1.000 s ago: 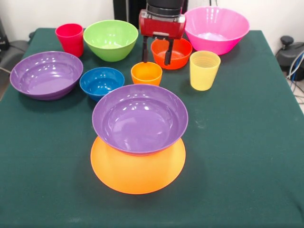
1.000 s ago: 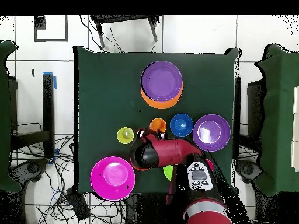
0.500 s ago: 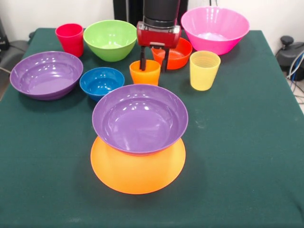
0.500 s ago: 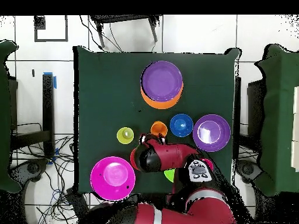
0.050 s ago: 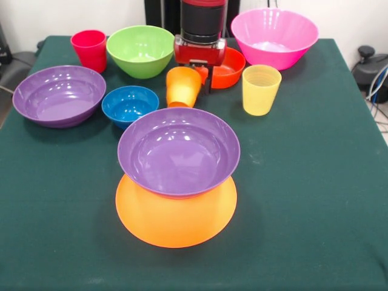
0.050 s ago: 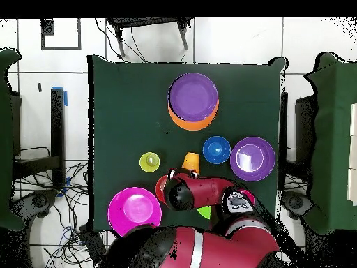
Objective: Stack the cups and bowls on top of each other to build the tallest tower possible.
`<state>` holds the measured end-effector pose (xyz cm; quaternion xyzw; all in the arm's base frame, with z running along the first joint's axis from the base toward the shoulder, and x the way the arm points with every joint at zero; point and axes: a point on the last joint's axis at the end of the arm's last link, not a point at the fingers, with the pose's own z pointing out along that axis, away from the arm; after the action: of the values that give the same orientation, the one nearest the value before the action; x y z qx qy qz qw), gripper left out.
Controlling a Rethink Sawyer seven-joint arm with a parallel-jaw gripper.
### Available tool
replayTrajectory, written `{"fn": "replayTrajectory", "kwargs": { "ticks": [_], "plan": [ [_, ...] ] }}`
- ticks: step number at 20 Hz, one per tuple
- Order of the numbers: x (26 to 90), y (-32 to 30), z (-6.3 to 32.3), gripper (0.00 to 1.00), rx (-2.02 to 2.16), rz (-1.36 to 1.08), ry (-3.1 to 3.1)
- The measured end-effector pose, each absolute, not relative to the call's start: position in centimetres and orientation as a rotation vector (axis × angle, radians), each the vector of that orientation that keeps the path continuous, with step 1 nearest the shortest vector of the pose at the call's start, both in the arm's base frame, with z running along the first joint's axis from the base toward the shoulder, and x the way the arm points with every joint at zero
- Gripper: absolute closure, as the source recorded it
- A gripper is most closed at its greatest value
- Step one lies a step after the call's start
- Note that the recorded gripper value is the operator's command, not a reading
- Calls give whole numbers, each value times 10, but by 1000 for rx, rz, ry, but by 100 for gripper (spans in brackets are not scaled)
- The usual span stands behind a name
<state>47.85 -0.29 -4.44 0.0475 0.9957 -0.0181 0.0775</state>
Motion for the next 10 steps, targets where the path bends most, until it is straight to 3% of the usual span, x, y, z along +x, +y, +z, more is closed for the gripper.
{"fn": "replayTrajectory", "kwargs": {
  "ticks": [10],
  "plan": [
    [474,-4,-48,0,104,-55,2970]
  ]
}}
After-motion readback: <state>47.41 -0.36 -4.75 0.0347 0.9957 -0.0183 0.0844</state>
